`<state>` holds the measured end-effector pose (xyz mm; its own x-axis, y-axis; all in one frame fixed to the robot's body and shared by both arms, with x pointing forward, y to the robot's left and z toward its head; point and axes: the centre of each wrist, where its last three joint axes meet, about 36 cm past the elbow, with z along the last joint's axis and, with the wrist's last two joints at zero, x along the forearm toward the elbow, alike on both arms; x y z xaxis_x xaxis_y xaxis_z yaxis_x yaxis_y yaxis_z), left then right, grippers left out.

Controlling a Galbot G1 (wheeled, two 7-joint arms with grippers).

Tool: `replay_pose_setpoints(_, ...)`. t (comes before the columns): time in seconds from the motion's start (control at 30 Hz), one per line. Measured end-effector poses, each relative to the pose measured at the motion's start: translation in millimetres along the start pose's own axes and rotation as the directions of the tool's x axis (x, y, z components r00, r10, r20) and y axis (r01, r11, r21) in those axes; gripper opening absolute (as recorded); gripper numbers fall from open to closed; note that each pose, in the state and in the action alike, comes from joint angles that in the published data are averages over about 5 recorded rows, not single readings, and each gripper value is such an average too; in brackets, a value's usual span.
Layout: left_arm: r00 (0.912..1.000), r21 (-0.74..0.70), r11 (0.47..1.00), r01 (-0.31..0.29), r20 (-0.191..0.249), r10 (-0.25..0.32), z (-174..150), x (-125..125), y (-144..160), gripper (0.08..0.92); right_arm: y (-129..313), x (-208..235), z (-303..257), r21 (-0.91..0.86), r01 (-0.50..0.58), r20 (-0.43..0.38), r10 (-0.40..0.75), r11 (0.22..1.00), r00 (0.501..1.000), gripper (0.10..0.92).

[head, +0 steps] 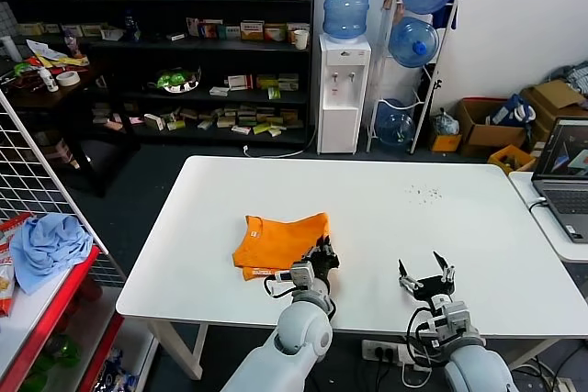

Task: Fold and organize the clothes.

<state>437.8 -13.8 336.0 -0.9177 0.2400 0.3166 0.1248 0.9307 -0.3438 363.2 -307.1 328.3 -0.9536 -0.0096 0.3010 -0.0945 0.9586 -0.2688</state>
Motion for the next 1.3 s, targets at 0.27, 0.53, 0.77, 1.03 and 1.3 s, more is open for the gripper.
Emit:
replay_pose_setpoints(0.27, 0.9954, 0.077, 0.993, -0.085, 0.051, 0.081, 8.2, 12.5, -20.4, 0.431, -1.4, 2.4, -2.7, 0.002, 0.003, -0.003, -0.003, 1.000, 1.000, 0.823)
replay_pose_setpoints(0.53, 0.9747, 0.089, 0.984, -0.156, 0.175, 0.139, -2.9, 31.5, -25.7, 0.674, -7.6, 6.3, -5.4, -0.026, 0.016, 0.018, -0.015, 1.000, 1.000, 0.823)
replay_pose_setpoints(0.77, 0.9386, 0.006, 0.993, -0.118, 0.327, 0.110, 4.2, 45.4, 24.3, 0.815, -21.2, 4.4, -5.8, -0.068, 0.024, 0.061, -0.019, 0.997, 0.998, 0.823)
replay_pose_setpoints(1.03, 0.9053, -0.241, 0.970, 0.040, 0.419, 0.067, 11.6, 72.8, 147.0, 0.823, -25.1, 2.5, -7.3, -0.100, 0.054, 0.102, -0.044, 0.994, 0.994, 0.823)
replay_pose_setpoints(1.3, 0.9028, -0.368, 0.917, 0.154, 0.429, 0.021, 2.0, 93.2, 217.0, 0.823, -26.4, 3.8, -5.6, -0.109, 0.068, 0.118, -0.055, 0.992, 0.992, 0.823)
